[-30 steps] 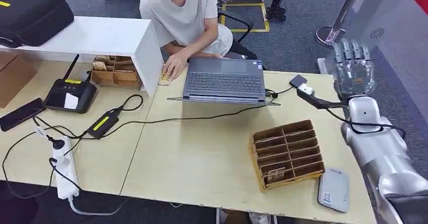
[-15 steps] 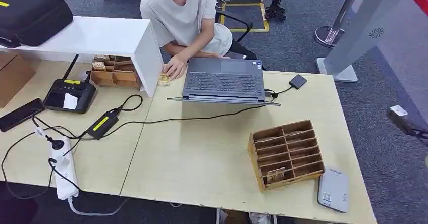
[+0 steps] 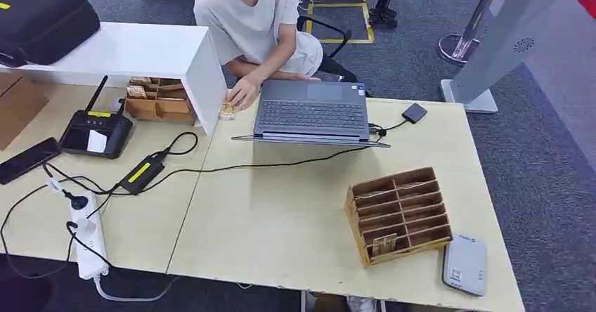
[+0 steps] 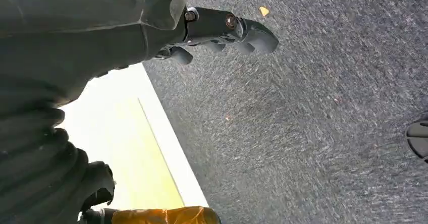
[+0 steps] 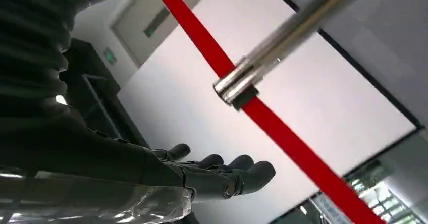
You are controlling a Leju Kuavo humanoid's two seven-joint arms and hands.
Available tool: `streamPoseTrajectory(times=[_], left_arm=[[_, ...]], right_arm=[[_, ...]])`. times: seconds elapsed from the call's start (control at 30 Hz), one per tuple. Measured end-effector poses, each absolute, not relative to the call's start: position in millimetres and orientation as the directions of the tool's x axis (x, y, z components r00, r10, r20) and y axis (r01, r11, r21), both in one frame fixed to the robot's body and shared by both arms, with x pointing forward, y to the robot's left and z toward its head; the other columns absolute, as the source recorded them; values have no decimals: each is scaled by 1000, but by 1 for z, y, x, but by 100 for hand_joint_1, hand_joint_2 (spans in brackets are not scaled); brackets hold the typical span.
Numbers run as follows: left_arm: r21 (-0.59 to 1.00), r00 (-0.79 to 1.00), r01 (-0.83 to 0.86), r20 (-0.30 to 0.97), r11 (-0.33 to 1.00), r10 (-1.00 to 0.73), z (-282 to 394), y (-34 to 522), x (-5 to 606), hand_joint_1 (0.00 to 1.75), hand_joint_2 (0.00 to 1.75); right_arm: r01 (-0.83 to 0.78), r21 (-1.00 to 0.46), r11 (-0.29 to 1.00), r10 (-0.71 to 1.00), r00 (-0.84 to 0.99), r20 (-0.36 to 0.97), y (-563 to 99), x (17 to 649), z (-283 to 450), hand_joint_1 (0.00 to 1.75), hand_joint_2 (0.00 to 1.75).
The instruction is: Pass the card to the sensor for recognition and then transmit it.
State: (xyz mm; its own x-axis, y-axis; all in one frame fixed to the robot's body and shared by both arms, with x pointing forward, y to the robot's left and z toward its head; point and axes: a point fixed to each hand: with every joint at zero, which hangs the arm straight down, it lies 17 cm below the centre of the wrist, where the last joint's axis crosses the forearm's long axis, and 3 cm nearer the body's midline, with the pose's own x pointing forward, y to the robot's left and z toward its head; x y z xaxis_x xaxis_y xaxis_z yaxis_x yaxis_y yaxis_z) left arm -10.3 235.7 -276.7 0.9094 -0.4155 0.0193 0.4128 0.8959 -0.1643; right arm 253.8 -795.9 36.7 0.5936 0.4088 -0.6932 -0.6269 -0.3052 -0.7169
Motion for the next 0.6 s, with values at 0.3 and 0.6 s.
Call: streamPoseTrajectory(times=[0.3,0.6], left_arm=[[-185,912,404,3,896,-411,-275,230,-14,0,175],[-189,911,402,-15,896,-412,-275,230,-12,0,175]], right_arm=[[-810,-583,-64,405,513,-757,-768,140,-56,0,175],[-884,-435,170,541,452,-709,-657,58,-164,0,175]])
